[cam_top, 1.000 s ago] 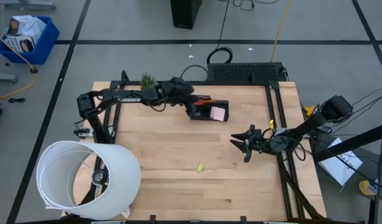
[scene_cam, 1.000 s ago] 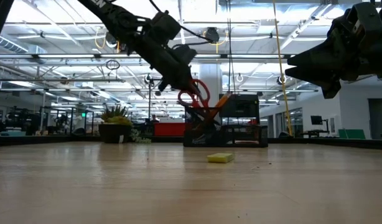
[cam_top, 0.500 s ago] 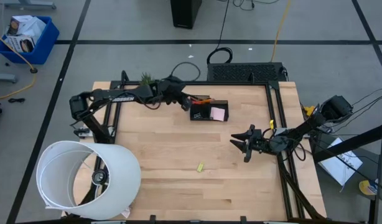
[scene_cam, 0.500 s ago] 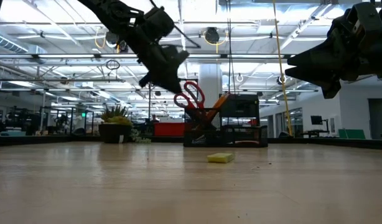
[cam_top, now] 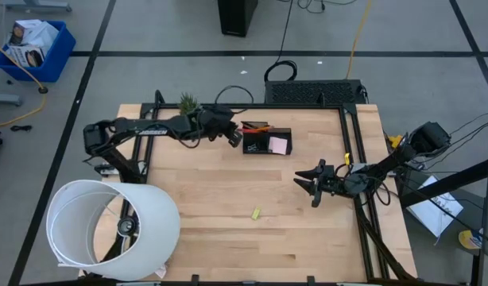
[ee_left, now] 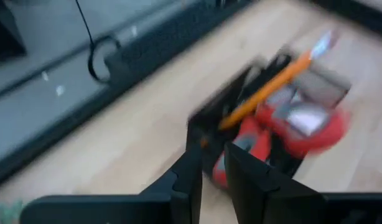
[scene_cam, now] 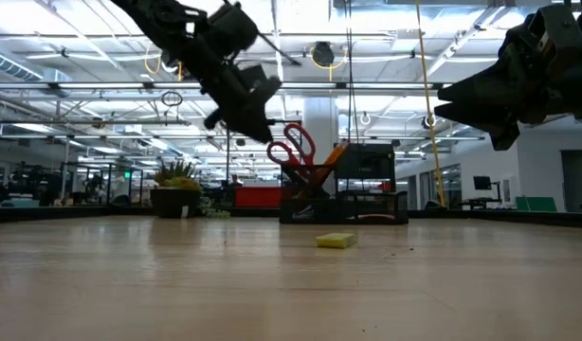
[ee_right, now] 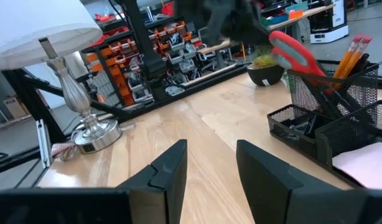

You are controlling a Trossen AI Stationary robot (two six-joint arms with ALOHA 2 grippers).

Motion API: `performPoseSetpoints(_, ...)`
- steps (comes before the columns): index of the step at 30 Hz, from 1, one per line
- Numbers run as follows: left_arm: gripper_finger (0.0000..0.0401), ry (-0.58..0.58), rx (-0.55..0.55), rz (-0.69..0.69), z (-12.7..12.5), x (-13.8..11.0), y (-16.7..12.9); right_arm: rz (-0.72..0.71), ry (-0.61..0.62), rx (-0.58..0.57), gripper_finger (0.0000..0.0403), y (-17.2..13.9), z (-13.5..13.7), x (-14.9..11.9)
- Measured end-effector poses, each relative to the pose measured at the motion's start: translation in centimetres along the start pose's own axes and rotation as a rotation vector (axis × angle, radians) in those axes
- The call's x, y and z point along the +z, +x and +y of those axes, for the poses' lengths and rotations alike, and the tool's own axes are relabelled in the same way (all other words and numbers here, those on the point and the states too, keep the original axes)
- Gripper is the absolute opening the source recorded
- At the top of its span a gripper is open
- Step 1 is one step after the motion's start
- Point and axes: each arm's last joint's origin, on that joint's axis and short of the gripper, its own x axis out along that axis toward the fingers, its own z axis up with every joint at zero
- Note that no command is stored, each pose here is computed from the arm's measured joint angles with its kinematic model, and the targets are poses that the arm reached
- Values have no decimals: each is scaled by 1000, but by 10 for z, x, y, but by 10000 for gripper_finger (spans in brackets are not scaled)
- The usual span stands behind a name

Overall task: Pick and place office supplies into organizer
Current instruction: Put the black pen into the desk organizer, then put the green eraser into the desk organizer

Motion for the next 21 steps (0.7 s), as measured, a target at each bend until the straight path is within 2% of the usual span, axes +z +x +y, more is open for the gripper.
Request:
performPoseSetpoints(7,72,-70,7,-72,-4,9,-32,-1,1,0,132,0,0,0)
performPoseSetpoints(12,72,-28,-120,-40,-31,2,-47,3,-3,-1,132,0,0,0)
performPoseSetpoints(15,75,-71,-146,-22,-49,-7,-53,3,-3,-1,132,0,0,0)
performPoseSetpoints(19,104,-148,-169,4,-74,-22,-60,2,-3,-1,132,0,0,0)
performPoseSetpoints(21,127,-148,-166,20,-86,-31,-66,2,-2,-1,132,0,0,0)
